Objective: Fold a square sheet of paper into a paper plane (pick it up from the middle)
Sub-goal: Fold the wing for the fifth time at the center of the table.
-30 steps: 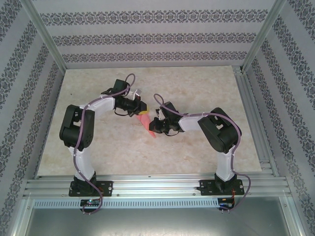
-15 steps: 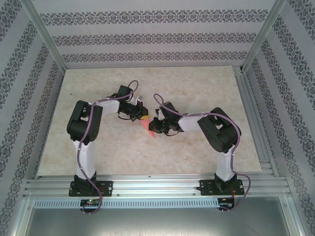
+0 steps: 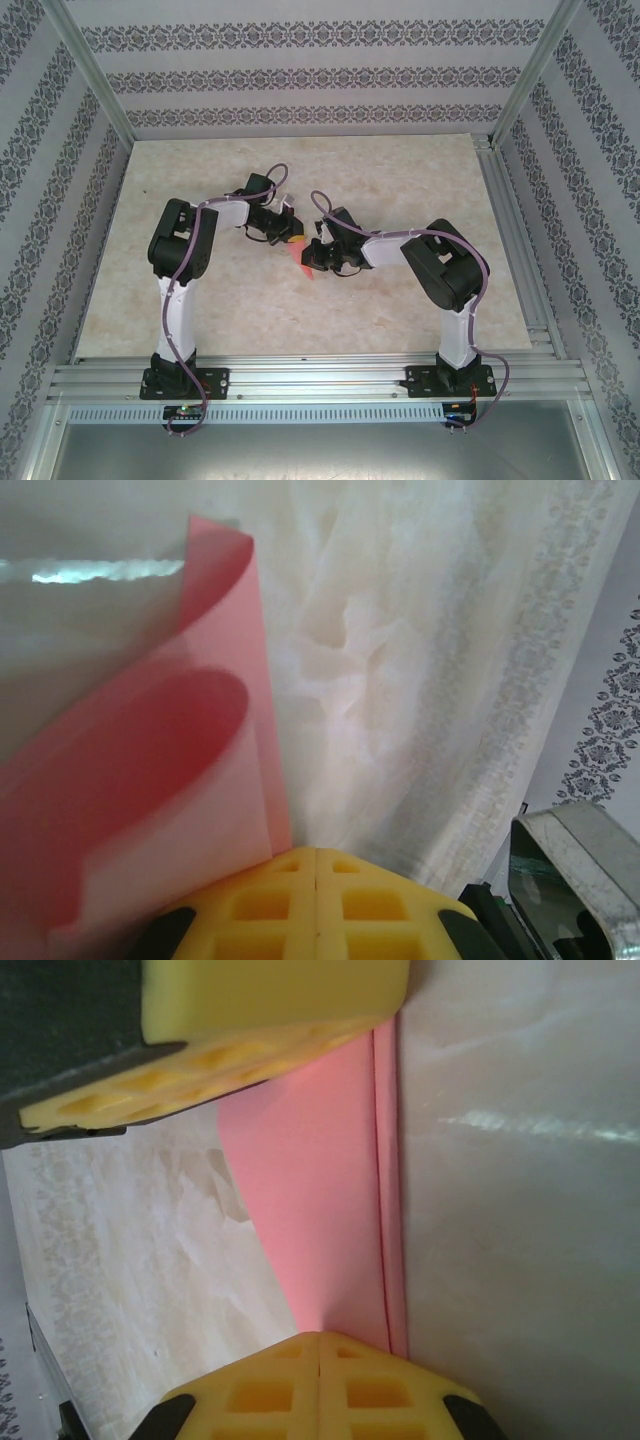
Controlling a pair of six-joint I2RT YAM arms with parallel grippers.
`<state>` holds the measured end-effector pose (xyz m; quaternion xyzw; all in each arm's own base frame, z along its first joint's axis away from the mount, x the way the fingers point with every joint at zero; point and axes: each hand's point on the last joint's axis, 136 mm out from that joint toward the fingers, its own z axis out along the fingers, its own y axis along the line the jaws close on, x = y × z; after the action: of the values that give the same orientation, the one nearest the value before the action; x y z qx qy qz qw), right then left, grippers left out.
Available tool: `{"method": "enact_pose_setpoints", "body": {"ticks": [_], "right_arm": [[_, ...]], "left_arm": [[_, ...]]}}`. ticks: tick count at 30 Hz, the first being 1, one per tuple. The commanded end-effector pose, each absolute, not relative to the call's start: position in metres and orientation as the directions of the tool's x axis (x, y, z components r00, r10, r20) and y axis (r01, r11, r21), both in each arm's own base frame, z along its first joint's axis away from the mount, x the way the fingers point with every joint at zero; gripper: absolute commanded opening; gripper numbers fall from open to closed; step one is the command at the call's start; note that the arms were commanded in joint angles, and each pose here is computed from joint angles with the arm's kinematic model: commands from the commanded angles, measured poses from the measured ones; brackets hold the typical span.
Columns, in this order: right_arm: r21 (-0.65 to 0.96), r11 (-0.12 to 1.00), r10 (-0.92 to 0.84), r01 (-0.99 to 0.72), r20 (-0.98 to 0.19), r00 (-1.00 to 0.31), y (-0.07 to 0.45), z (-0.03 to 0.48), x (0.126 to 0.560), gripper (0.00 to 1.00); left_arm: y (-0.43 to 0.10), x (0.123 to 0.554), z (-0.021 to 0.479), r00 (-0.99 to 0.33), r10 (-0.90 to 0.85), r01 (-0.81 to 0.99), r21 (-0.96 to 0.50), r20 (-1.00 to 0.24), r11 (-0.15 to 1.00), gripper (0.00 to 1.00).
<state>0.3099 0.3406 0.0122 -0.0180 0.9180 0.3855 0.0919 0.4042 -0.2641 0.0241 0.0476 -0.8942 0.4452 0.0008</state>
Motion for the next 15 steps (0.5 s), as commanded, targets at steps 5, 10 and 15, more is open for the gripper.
{"method": "enact_pose_setpoints", "body": {"ticks": [5,10,15], "right_arm": [[0.53,0.848,-0.001,-0.016,-0.029,-1.0,0.304,-0.052,0.264,0.02],[0.507,0.862,0.0,-0.01,-0.019,-1.0,0.299,-0.055,0.26,0.0],[0.492,0.871,-0.003,-0.006,-0.007,-1.0,0.295,-0.058,0.257,0.0]], "left_arm": [[-0.249,0.447,0.004,-0.993,-0.104,-0.03,-0.739,-0.055,0.673,0.06],[-0.246,0.461,-0.002,-0.993,-0.113,-0.05,-0.742,-0.035,0.669,0.08],[-0.243,0.478,-0.004,-0.992,-0.12,-0.059,-0.739,-0.029,0.671,0.09]]}}
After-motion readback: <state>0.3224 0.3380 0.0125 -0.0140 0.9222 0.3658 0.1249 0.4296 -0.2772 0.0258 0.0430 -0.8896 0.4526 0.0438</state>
